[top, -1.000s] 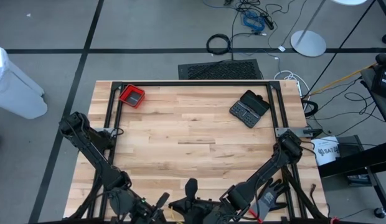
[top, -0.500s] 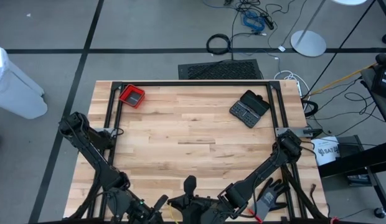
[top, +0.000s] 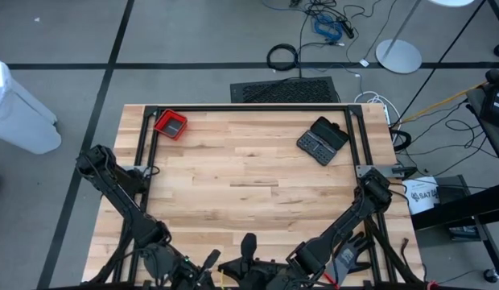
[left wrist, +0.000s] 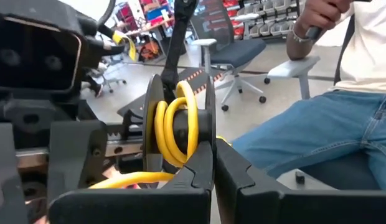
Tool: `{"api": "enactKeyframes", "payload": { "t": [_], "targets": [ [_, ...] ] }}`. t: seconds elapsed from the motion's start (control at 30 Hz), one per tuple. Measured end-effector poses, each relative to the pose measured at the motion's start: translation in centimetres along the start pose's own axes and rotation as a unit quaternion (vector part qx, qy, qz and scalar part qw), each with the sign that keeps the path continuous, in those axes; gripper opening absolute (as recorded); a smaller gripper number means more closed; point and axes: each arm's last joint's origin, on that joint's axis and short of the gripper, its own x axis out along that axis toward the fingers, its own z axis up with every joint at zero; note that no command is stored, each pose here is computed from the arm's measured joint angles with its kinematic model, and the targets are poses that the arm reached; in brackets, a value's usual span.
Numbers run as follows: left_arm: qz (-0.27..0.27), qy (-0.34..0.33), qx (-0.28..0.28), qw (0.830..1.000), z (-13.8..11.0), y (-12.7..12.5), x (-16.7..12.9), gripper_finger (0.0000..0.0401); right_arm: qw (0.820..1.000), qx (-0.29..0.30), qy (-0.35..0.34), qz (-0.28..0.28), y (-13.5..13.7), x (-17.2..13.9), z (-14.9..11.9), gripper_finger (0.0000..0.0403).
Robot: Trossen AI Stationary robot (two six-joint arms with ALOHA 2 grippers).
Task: Coil cords
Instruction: Coil the yellow cable wire onto the spool
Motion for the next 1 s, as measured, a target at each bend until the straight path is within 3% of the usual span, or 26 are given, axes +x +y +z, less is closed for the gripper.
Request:
{"api": "enactKeyframes", "payload": {
  "t": [0.4, 0.73, 1.0],
  "targets": [
    [-0.015, 0.044, -0.047, 0.998, -1.2, 0.6, 0.1, 0.0002, 0.999, -0.012, -0.032, -0.010, 0.2, -0.7, 1.0, 0.0000],
    [-0.005, 0.053, -0.046, 0.997, -1.4, 0.8, 0.2, 0.0002, 0.997, -0.049, -0.042, -0.036, 1.0, -2.3, 2.1, 0.0000],
    [0.020, 0.098, -0.050, 0.994, -2.2, 0.8, 0.1, 0.0002, 0.996, -0.053, -0.057, -0.034, 1.0, -4.1, 4.1, 0.0000]
  ]
}}
